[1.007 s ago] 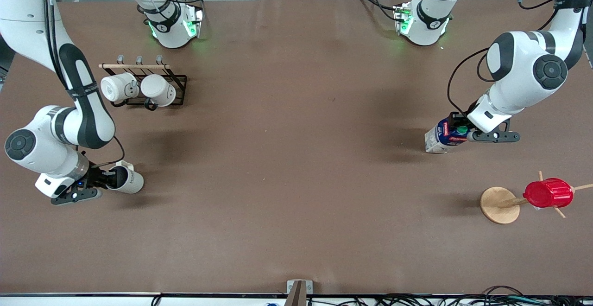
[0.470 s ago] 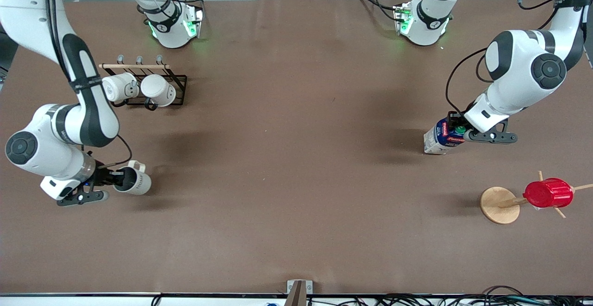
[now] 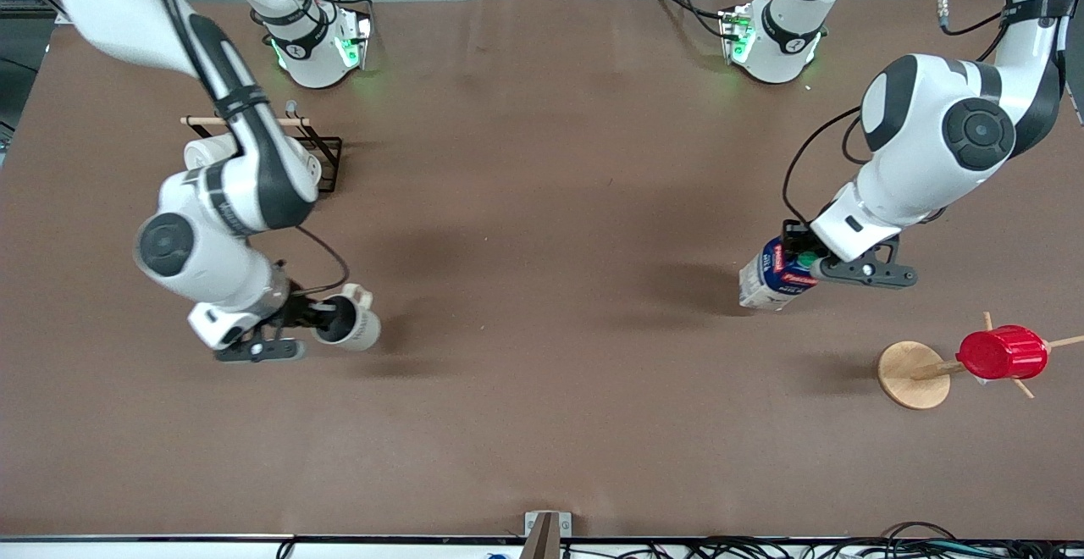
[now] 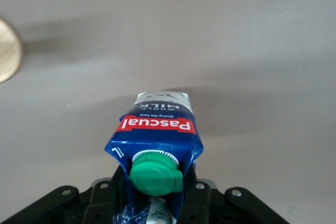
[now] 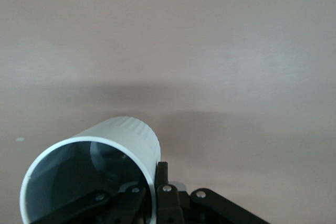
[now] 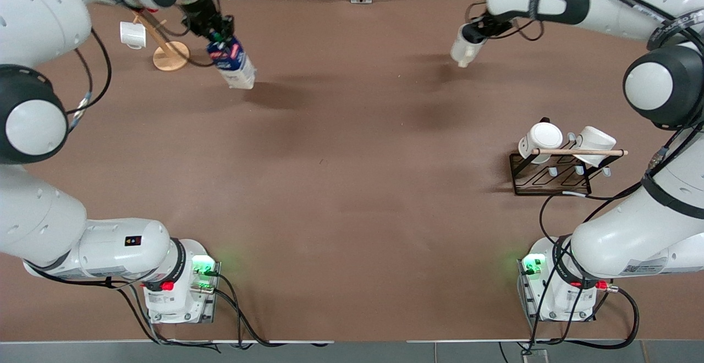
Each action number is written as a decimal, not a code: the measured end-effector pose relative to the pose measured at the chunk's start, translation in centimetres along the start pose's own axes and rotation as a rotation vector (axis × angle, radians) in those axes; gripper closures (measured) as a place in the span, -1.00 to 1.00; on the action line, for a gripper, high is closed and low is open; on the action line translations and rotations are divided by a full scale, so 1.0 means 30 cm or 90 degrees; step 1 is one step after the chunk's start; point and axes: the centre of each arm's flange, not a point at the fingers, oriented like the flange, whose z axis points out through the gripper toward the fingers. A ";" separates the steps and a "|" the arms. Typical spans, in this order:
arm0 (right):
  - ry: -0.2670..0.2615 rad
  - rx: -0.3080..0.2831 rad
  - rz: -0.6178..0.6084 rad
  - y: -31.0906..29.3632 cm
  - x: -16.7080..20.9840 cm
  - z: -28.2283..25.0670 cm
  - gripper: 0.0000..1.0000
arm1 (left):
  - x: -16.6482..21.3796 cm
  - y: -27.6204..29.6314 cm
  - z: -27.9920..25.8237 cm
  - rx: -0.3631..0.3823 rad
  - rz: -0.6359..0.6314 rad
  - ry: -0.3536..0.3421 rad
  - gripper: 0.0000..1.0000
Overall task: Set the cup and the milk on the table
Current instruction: 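Carry the mug with the right gripper while the left gripper carries the carton, then set the mug down and open the right gripper, withdrawing it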
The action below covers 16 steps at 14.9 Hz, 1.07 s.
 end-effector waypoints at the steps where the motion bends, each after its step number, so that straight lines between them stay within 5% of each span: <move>1: 0.008 -0.010 0.017 -0.102 -0.028 -0.006 0.91 | 0.034 0.062 -0.017 -0.008 -0.004 -0.003 0.14; 6: 0.010 -0.019 0.078 -0.492 -0.187 0.071 0.91 | 0.088 0.453 0.070 -0.010 -0.005 -0.025 0.14; 9: 0.017 -0.037 0.095 -0.598 -0.244 0.177 0.91 | 0.056 0.631 0.142 -0.007 -0.027 -0.040 0.14; 16: 0.034 -0.009 0.096 -0.780 -0.336 0.257 0.88 | -0.019 0.943 0.237 -0.005 -0.069 -0.051 0.14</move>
